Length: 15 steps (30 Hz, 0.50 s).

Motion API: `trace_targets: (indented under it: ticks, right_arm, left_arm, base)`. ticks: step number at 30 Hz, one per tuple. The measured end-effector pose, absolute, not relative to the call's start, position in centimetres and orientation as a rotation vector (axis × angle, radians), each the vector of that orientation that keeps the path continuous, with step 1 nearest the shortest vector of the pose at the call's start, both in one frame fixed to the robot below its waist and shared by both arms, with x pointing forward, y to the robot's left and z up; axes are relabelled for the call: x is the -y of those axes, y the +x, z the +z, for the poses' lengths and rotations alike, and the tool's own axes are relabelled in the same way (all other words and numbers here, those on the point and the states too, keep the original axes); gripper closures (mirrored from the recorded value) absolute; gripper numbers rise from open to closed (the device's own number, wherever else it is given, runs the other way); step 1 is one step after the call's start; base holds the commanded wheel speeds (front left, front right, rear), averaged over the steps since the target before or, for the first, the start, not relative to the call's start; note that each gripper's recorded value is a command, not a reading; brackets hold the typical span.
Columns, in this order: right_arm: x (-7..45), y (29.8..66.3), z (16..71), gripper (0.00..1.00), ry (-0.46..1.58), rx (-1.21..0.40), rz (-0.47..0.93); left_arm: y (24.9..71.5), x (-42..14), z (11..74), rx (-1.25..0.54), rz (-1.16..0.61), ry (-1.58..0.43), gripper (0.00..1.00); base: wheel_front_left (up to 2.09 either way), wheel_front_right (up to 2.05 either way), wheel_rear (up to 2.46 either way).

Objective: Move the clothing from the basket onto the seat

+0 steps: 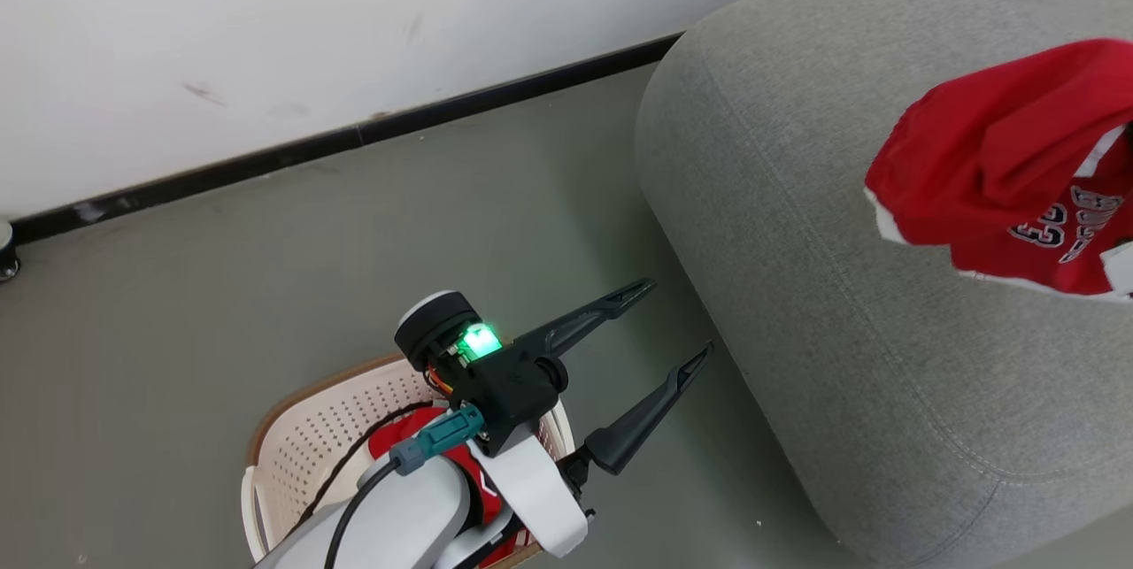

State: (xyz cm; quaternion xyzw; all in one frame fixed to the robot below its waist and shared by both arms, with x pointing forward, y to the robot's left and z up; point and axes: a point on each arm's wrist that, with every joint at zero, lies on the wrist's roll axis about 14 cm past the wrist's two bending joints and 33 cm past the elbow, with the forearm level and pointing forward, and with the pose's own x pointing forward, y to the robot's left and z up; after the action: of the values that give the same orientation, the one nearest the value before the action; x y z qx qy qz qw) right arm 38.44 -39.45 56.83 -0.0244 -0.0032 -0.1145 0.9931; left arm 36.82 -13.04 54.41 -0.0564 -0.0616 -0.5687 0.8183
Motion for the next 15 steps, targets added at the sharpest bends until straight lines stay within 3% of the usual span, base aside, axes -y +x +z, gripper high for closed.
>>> trace_targets:
  ticks: [15]
  right_arm:
    - [43.8, 42.0, 57.1, 1.0, -0.082, -0.019, -0.331]
  left_arm:
    - [39.8, 12.1, 53.9, 0.153, -1.18, -0.096, 0.0]
  base:
    - [0.0, 0.0, 0.0]
